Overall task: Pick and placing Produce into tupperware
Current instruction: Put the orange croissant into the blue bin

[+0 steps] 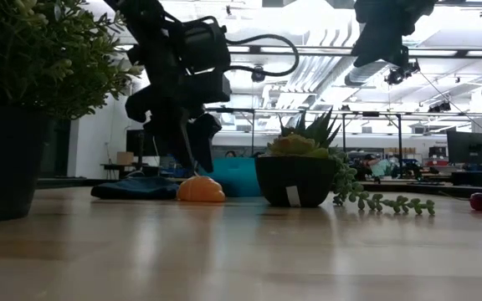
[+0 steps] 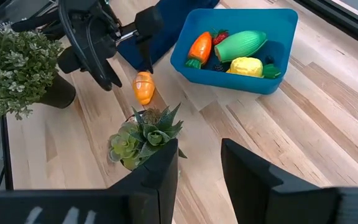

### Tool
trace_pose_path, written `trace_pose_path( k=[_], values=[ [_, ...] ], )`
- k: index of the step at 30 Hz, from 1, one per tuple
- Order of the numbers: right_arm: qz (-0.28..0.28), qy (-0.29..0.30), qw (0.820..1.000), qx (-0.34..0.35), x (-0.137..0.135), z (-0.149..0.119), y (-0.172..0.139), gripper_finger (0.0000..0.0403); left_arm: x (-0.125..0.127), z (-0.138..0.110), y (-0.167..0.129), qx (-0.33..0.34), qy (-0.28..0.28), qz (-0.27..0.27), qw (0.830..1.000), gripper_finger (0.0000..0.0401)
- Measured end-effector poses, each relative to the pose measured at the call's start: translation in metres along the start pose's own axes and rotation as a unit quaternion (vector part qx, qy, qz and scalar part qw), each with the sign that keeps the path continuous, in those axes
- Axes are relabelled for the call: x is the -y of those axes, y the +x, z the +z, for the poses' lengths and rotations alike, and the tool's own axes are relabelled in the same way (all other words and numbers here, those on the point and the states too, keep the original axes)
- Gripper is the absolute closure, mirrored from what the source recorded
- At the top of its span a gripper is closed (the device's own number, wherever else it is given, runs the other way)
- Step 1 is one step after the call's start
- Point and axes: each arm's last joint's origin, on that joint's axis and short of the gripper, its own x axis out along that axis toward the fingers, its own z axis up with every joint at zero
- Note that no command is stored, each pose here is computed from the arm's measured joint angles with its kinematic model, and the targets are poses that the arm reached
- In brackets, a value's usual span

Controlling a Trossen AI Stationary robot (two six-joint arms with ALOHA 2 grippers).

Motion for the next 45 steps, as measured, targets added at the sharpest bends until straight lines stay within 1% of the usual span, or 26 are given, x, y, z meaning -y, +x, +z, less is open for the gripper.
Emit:
trace_pose_path(
  k=[3,8,21,32,38,45],
  values=[
    [0.0,-0.001,1.0,0.0,0.0,0.0,0.0,0.0289,-0.001,0.001,0.0,0.006,0.02,0.006,1.0,0.0079],
    [-0.001,-0.001,1.0,0.0,0.0,0.0,0.0,0.0289,-0.001,0.002,0.001,0.009,0.031,0.007,0.999,0.0079],
    [-0.001,-0.004,1.0,0.0,0.0,0.0,0.0,0.0289,-0.002,-0.005,0.021,-0.025,0.024,-0.009,0.999,0.008],
    [-0.001,-0.004,1.0,0.0,0.0,0.0,0.0,0.0289,-0.003,-0.005,0.024,-0.025,0.028,-0.009,0.999,0.008],
    [-0.001,-0.004,1.0,0.0,0.0,0.0,0.0,0.0289,-0.003,-0.009,0.029,-0.041,0.025,-0.012,0.999,0.008],
    [-0.004,-0.005,1.0,0.002,0.0,0.0,0.0,0.0289,-0.003,-0.008,0.029,-0.037,0.026,-0.009,0.999,0.008]
  ],
)
